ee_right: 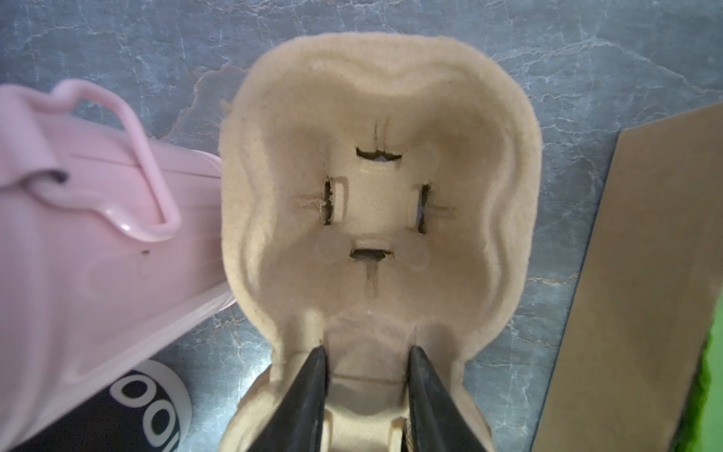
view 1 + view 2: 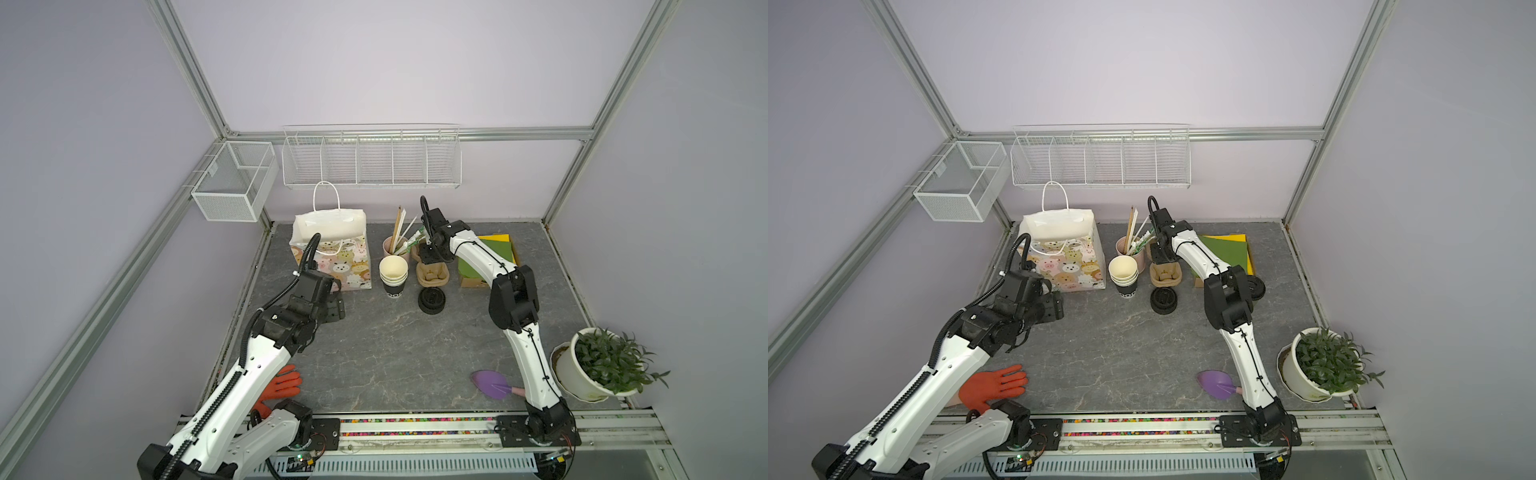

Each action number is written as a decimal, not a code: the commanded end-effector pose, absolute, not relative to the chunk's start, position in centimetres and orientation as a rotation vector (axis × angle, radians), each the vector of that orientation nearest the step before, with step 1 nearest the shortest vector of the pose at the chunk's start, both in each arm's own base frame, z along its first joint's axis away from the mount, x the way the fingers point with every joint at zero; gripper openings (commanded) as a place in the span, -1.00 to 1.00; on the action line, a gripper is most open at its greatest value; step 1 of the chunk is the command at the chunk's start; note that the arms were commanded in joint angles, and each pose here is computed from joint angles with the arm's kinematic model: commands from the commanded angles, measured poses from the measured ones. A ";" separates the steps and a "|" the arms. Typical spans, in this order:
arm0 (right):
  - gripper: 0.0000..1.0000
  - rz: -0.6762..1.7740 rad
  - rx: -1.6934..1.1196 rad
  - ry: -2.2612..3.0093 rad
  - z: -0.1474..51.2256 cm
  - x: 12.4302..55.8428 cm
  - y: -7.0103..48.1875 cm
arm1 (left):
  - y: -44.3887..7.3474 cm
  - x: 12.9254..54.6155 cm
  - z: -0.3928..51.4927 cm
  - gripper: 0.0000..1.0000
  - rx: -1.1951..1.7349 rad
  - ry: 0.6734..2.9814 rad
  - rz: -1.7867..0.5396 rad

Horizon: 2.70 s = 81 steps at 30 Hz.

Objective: Pack the takeout coffee

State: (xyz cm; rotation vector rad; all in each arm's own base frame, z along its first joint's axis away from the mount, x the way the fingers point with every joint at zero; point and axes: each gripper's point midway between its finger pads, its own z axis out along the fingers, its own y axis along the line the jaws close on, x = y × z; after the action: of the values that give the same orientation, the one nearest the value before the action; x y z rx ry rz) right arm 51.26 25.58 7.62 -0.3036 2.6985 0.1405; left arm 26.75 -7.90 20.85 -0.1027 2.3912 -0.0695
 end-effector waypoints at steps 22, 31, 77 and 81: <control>-0.36 0.151 -0.259 2.627 13.4 50.3 24.9 | -7.6 26.8 20.4 0.59 -0.105 2.405 -0.062; -0.36 0.160 -0.253 2.578 16.9 48.4 24.3 | -7.5 26.8 20.3 0.59 -0.107 2.406 -0.064; -0.32 -0.021 -0.020 2.753 6.5 28.5 10.6 | -7.6 27.0 20.1 0.59 -0.110 2.416 -0.066; -0.12 -0.037 -0.008 2.732 7.6 28.7 10.2 | -7.6 27.0 20.2 0.59 -0.109 2.413 -0.066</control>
State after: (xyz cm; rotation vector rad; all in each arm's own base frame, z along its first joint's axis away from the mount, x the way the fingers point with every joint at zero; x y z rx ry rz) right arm 28.57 10.75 7.09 -0.0444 2.7452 -0.0151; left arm 27.09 -7.88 20.59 -0.1159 2.4006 -0.0840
